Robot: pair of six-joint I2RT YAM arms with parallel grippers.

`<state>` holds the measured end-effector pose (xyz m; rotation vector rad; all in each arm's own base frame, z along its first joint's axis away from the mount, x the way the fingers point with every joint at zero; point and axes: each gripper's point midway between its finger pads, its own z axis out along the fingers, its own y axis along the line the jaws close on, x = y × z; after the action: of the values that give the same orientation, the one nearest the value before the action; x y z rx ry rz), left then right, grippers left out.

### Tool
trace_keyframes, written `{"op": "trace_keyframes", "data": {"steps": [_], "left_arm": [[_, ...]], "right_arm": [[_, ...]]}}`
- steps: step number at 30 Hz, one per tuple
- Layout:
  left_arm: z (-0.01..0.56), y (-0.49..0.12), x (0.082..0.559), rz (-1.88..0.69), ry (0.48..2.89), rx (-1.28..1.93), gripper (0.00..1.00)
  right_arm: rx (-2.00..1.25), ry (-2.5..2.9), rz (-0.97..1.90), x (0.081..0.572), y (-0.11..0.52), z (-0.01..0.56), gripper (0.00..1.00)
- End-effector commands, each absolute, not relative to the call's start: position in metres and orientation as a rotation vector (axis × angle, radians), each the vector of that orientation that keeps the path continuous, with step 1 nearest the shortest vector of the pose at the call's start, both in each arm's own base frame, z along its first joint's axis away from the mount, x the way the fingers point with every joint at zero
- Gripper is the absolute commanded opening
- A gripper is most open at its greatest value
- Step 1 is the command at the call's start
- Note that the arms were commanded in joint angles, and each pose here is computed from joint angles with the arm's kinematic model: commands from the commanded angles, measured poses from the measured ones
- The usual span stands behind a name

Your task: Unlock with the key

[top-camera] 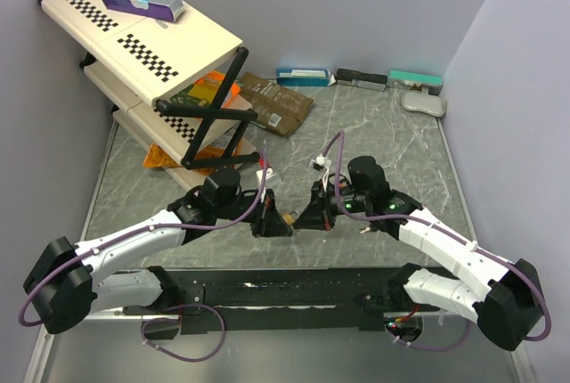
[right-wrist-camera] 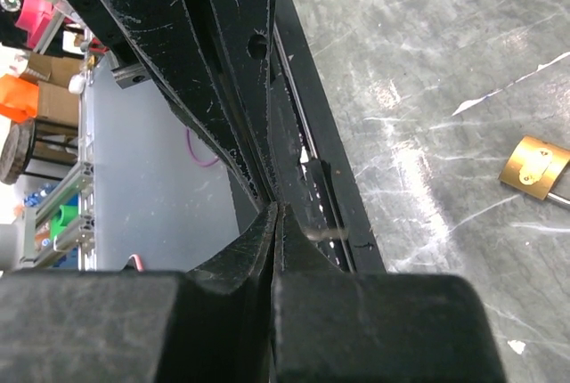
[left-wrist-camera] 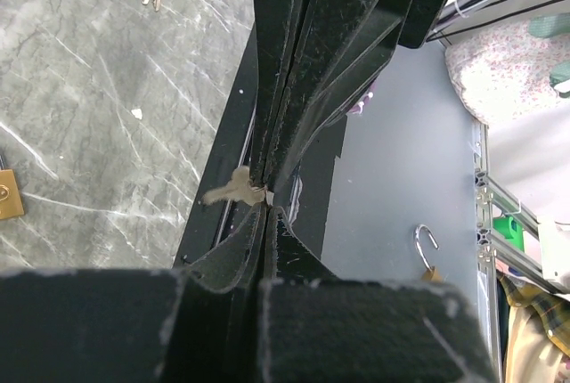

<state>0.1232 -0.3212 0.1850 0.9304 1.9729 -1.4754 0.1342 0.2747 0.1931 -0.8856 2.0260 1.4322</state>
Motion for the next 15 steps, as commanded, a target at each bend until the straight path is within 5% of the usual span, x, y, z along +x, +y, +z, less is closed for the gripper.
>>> {"op": "trace_keyframes", "data": {"steps": [1,5,8,9,12,15], "left_arm": [[0.214,-0.326,0.137,-1.442,1.855,0.892,0.01],[0.223,-0.327,0.149,-1.415,1.822,0.807,0.01],[0.228,-0.328,0.160,-1.381,1.811,0.746,0.24],[0.229,-0.328,0.163,-1.369,1.810,0.730,0.51],[0.240,-0.325,0.175,-1.336,1.771,0.664,0.79],[0.254,-0.321,0.184,-1.330,1.707,0.599,0.88]], "right_arm": [[-0.917,1.923,1.477,0.129,0.280,0.208,0.00],[-0.872,1.920,1.468,0.136,0.283,0.209,0.00],[-0.819,1.886,1.444,0.147,0.286,0.216,0.00],[-0.802,1.884,1.438,0.149,0.285,0.216,0.00],[-0.732,1.861,1.387,0.162,0.285,0.222,0.00],[-0.669,1.807,1.381,0.172,0.286,0.232,0.00]]}}
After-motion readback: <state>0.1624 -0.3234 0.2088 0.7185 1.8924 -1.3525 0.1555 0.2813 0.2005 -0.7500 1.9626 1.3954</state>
